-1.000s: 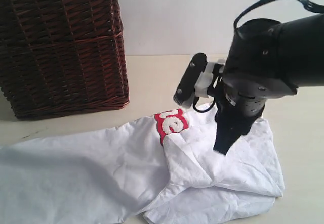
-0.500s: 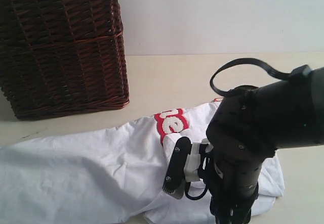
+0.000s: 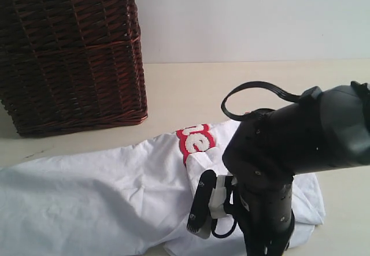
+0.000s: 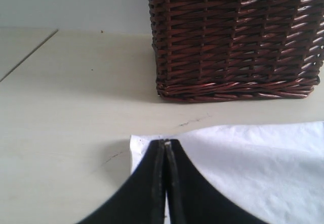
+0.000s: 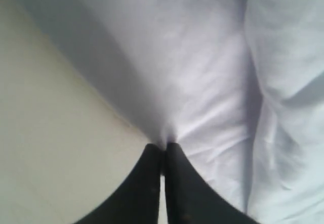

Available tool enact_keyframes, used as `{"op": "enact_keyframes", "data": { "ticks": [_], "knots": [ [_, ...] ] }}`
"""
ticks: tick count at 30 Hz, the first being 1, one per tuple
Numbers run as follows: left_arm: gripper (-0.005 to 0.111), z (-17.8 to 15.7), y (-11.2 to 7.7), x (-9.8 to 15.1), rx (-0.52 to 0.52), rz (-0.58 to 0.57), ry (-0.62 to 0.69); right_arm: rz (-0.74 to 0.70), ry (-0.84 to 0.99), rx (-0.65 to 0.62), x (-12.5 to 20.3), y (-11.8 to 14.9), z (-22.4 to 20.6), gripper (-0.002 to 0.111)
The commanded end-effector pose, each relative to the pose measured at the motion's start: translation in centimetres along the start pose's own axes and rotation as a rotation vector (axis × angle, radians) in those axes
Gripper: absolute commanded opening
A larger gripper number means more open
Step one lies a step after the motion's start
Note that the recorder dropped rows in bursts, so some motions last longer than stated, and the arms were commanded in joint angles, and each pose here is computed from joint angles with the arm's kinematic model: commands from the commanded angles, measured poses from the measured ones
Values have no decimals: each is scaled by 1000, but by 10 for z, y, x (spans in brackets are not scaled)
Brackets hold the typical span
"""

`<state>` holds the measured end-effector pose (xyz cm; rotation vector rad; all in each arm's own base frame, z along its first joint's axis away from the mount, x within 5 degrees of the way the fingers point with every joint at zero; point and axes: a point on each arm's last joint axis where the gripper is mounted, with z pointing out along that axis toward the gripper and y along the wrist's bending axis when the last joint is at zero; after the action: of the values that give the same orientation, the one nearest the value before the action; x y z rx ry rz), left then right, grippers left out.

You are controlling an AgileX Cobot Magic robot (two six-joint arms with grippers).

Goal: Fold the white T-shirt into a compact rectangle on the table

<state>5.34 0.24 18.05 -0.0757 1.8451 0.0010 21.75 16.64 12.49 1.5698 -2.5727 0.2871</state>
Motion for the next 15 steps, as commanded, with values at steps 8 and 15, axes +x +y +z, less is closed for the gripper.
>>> {"op": "enact_keyframes", "data": {
  "ticks": [8,15],
  "knots": [
    [0,0,0,-1,-1,-5,-12,-59,-146,225,-7,-28,-64,0],
    [0,0,0,-1,-1,-5,-12,30,-252,519,-16,-56,-84,0]
  ]
}}
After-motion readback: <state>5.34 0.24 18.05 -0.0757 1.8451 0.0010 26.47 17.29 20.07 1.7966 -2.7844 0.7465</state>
